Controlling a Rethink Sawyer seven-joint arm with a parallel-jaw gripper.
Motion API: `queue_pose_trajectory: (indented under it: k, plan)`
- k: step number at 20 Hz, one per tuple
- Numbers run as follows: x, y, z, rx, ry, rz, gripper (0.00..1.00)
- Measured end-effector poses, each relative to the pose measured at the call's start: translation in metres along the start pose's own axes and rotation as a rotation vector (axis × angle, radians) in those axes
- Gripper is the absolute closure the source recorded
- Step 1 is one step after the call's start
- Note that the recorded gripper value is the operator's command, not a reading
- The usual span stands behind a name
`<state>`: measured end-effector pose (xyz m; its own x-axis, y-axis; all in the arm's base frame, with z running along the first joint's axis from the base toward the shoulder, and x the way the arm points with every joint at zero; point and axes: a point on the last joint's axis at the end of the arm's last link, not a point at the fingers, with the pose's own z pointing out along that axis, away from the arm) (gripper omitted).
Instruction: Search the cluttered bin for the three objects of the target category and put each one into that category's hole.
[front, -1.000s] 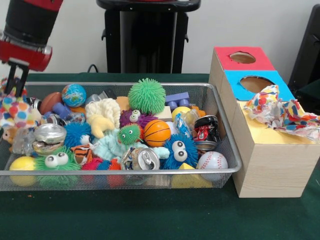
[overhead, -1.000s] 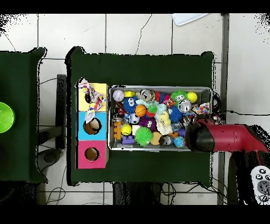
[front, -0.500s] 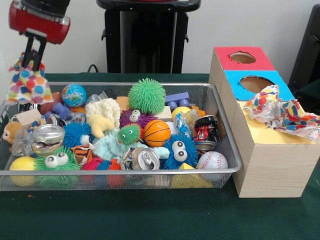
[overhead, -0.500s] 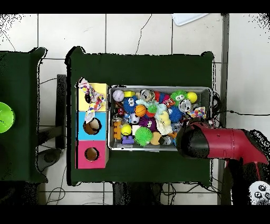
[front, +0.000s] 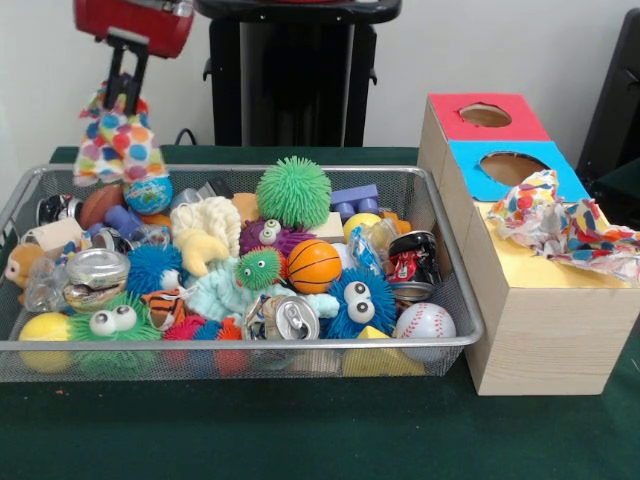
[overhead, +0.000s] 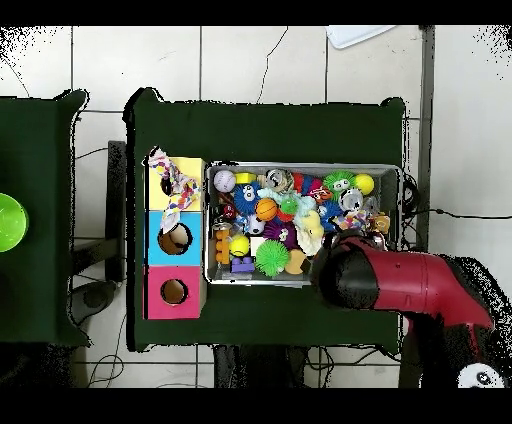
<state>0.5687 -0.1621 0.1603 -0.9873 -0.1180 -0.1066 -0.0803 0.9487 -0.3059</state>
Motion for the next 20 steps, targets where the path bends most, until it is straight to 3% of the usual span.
queue_pose_trajectory:
  k: [7,20]
  plan:
    - [-0.006,0.053,-0.031,-0.07,-0.004,0.02,1.0]
    - [-0.03,0.154,-0.086,-0.173,-0.026,0.003,1.0]
